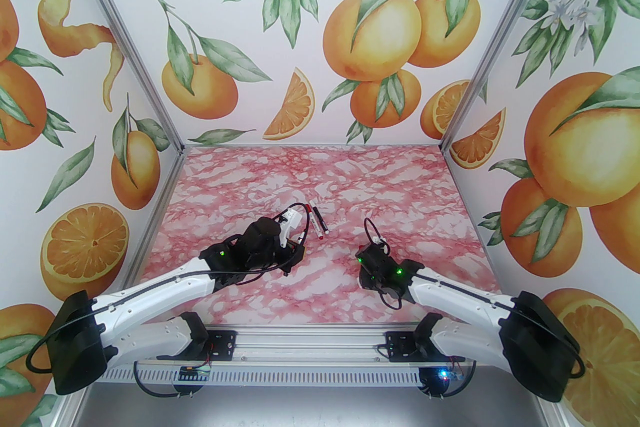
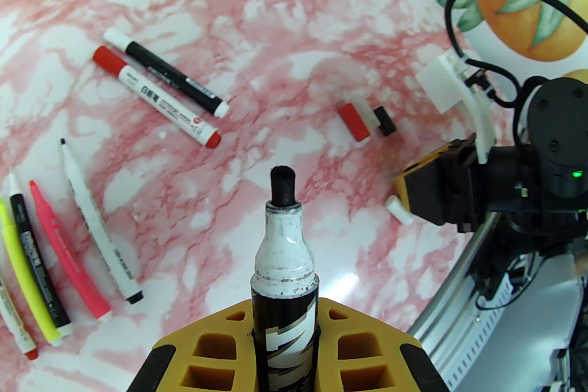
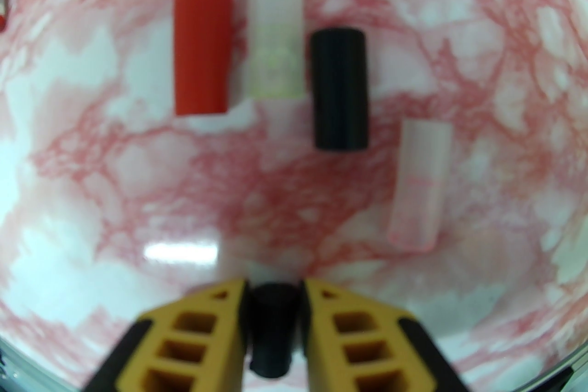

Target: Open the pen caps

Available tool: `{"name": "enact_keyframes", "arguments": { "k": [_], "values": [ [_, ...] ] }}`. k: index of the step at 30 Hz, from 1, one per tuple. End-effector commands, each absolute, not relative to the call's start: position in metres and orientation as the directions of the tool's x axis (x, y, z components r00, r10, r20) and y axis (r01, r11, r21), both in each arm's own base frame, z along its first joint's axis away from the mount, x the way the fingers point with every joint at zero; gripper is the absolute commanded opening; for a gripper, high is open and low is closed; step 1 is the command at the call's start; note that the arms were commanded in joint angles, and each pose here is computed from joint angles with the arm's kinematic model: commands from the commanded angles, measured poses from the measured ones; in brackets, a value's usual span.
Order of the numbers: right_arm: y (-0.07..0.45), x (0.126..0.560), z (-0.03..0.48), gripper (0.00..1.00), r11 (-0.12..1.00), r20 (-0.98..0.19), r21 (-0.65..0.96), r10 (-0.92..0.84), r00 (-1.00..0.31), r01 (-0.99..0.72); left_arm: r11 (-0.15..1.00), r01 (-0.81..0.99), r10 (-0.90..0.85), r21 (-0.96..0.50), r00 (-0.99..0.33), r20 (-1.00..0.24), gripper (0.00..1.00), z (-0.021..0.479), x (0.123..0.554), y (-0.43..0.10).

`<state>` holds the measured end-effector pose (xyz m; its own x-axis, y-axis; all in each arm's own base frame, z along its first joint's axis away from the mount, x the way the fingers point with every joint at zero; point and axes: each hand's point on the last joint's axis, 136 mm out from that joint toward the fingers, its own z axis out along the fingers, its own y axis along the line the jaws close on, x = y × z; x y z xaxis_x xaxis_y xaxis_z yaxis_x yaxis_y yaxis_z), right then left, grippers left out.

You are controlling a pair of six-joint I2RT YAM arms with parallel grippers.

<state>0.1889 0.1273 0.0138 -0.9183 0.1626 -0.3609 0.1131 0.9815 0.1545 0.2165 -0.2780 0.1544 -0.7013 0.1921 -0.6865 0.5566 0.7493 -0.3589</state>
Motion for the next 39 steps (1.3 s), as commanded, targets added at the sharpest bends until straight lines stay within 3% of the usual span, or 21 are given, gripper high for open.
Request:
{"name": "enact_keyframes", "arguments": {
  "k": [1, 7, 18, 27, 39],
  "values": [
    [0.128, 0.197, 0.027, 0.28, 0.985, -0.406, 0.143, 0.143, -0.903, 0.092, 0.809, 0.475, 0.131, -0.346, -0.720, -0.682, 0.00, 0.147, 0.235, -0.277],
    [0.136, 0.202, 0.058, 0.34, 0.976, -0.473, 0.215, 0.130, -0.871, 0.029, 0.856, 0.416, 0.132, -0.307, -0.750, -0.648, 0.00, 0.127, 0.250, -0.281],
    [0.161, 0.197, 0.124, 0.61, 0.892, -0.597, 0.418, 0.128, -0.792, -0.171, 0.943, 0.268, 0.090, -0.199, -0.778, -0.621, 0.00, 0.101, 0.291, -0.288],
    [0.176, 0.181, 0.154, 0.98, 0.796, -0.642, 0.517, 0.119, -0.757, -0.313, 0.978, 0.186, 0.097, -0.098, -0.811, -0.577, 0.01, 0.078, 0.310, -0.287],
    [0.178, 0.173, 0.160, 1.00, 0.759, -0.647, 0.555, 0.136, -0.750, -0.341, 0.991, 0.131, 0.104, -0.016, -0.847, -0.521, 0.03, 0.047, 0.319, -0.275]
  ]
}}
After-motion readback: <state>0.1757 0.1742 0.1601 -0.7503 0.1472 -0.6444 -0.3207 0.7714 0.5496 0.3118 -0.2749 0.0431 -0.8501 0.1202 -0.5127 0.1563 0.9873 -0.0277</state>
